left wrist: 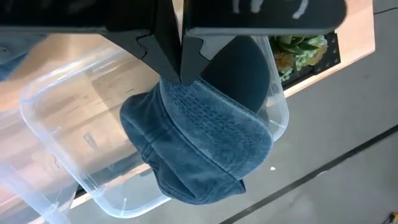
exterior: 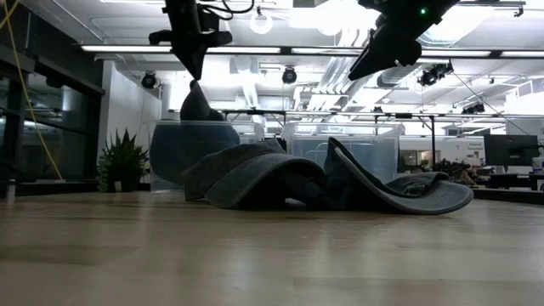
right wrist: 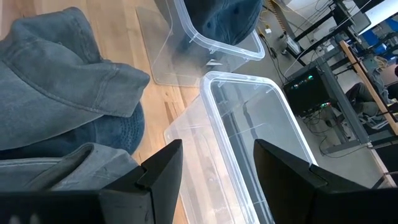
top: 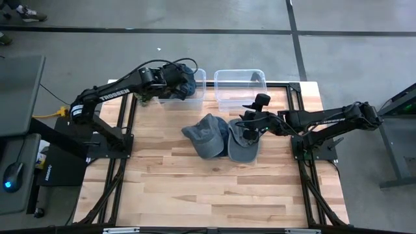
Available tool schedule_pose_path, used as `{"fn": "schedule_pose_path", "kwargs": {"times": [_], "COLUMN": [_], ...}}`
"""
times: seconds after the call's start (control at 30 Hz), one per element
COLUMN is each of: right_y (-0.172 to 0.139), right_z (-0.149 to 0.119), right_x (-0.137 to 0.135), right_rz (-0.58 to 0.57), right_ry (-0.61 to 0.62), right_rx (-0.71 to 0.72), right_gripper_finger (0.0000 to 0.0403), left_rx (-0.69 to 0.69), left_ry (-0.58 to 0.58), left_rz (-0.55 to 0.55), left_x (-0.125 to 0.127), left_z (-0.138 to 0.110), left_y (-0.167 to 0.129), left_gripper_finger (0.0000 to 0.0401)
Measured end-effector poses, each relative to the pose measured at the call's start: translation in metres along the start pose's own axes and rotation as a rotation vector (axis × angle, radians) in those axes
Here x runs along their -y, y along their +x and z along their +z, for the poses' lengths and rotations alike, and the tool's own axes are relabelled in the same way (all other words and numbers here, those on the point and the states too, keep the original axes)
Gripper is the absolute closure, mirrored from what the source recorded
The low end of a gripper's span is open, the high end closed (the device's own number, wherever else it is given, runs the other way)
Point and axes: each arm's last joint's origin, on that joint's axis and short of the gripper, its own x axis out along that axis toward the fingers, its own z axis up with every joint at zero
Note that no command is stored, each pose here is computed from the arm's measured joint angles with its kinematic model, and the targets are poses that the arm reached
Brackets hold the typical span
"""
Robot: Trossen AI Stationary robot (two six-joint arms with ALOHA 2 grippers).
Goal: Pick & Place hat
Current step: Put the middle left blue cap into the left transparent bin
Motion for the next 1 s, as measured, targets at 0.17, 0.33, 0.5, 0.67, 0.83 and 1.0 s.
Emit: {"fn": "schedule_pose_path", "kwargs": {"times": [0.17, 0.33, 0.5, 0.67, 0.83, 1.0], "right_y": [0.0, 0.0, 0.0, 0.0, 0.0, 0.0], "right_z": [0.0, 0.0, -0.001, -0.001, -0.001, -0.001], "right_x": [0.0, 0.0, 0.0, 0.0, 0.0, 0.0], "right_rz": [0.0, 0.0, 0.001, 0.002, 0.002, 0.002], "right_ry": [-0.001, -0.002, -0.004, -0.005, -0.005, -0.005], "right_rx": [-0.002, -0.002, -0.005, -0.005, -0.005, -0.005], "right_gripper_finger": [0.021, 0.021, 0.021, 0.021, 0.021, 0.021], "left_rx": [-0.012, -0.024, -0.038, -0.045, -0.047, -0.047], "left_ry": [0.02, 0.046, 0.064, 0.074, 0.068, 0.065], "left_rz": [0.038, 0.088, 0.109, 0.128, 0.13, 0.13], "left_x": [0.005, 0.011, 0.016, 0.021, 0.021, 0.021], "left_z": [-0.001, -0.002, -0.003, -0.004, -0.004, -0.004], "left_y": [0.007, 0.017, 0.025, 0.031, 0.032, 0.032], "left_gripper_finger": [0.0401, 0.0401, 0.0401, 0.0401, 0.0401, 0.0401]}}
